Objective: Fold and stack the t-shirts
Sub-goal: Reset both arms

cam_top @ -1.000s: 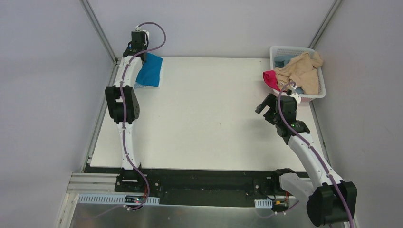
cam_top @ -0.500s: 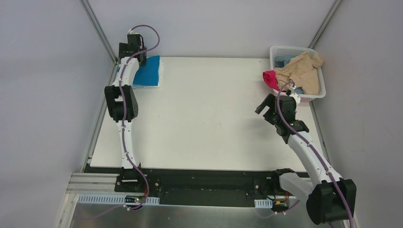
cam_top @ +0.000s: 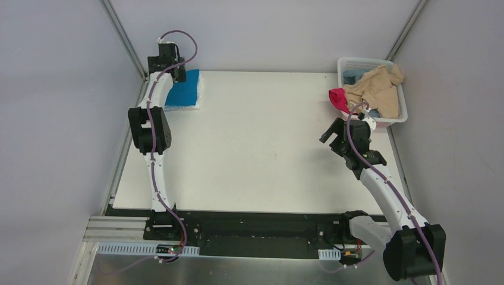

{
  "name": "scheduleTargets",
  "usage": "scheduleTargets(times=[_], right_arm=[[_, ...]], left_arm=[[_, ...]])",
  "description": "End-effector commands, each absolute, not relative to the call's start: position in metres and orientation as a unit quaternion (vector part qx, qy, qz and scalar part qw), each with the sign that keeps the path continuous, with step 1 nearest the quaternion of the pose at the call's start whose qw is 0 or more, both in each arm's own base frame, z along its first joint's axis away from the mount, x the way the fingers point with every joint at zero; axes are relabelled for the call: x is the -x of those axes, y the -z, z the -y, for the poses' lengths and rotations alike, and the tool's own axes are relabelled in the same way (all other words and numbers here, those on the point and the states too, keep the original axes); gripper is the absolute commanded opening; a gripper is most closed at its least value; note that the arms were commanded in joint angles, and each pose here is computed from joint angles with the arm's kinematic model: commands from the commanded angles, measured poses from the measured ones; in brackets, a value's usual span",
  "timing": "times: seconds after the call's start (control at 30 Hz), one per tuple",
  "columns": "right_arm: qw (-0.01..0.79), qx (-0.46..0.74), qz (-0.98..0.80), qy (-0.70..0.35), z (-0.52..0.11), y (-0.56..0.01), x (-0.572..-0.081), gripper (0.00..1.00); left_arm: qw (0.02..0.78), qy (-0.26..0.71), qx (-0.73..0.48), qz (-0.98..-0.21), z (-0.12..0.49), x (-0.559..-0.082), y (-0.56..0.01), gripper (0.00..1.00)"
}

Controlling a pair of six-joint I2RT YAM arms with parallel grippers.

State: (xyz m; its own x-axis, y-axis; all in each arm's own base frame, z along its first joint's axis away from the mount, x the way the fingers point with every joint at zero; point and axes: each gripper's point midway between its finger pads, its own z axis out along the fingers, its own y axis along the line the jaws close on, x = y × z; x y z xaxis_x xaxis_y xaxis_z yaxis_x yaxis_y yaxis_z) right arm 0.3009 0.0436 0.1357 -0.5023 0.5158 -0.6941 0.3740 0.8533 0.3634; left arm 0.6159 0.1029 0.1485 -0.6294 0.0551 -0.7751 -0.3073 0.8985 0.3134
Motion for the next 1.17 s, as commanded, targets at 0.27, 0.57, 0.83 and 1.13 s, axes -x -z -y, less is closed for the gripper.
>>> scheduleTargets(times=[0.27,0.57,0.83,1.13], right_arm=[[0.443,-0.291,-0.842,-0.102,-0.042,-0.154,-0.296,1.0],[0.404,-0.269,-0.865,-0.13,-0.056,-0.141,-0.275,1.0],[0.401,-0.277,-0.861,-0.143,-0.058,-0.127,-0.269,1.0],[0.421,-0.285,-0.849,-0.142,-0.054,-0.122,-0.27,1.0]], left_arm=[[0.489,0.024,0.212,-0.846,-0.002,-0.496,-0.255,0.99],[0.408,0.065,0.151,-0.898,0.117,-0.35,-0.167,0.99],[0.389,0.113,0.07,-0.912,0.175,-0.28,-0.132,0.99],[0.42,0.126,0.08,-0.895,0.169,-0.278,-0.134,0.99]])
